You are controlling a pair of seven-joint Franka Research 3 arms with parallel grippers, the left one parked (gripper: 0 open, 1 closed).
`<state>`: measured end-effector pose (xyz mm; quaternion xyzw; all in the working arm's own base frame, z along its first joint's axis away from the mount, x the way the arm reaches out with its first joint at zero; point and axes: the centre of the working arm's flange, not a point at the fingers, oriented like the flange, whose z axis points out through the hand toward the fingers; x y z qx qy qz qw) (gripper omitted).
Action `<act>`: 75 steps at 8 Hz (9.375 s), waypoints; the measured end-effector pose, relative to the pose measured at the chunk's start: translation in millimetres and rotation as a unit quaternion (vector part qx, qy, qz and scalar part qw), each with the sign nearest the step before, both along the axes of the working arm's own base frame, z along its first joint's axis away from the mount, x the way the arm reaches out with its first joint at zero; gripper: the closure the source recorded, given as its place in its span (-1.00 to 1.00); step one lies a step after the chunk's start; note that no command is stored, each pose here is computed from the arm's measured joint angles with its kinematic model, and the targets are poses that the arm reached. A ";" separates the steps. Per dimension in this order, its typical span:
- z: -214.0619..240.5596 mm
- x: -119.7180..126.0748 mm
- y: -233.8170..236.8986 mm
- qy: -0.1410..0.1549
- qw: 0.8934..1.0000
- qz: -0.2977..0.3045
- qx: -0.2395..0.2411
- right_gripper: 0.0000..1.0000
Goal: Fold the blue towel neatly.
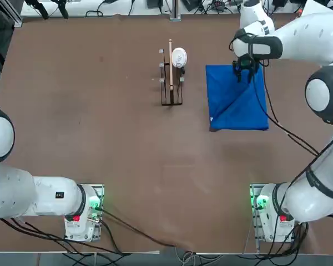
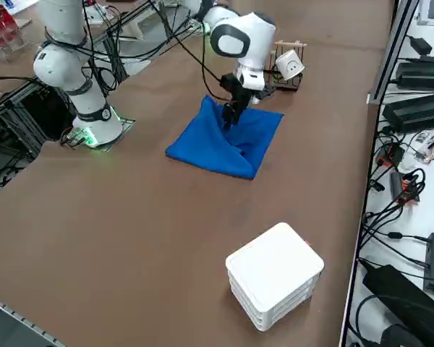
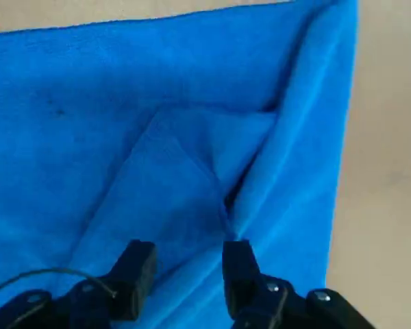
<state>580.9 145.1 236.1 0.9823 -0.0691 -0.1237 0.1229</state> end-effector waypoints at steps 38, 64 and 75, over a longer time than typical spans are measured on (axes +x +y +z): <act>-27.0 7.0 -18.7 0.049 0.996 0.075 0.027 0.46; 19.2 51.2 154.1 -0.052 0.989 0.129 0.058 0.96; 0.9 70.0 180.9 -0.078 0.984 0.149 0.062 0.96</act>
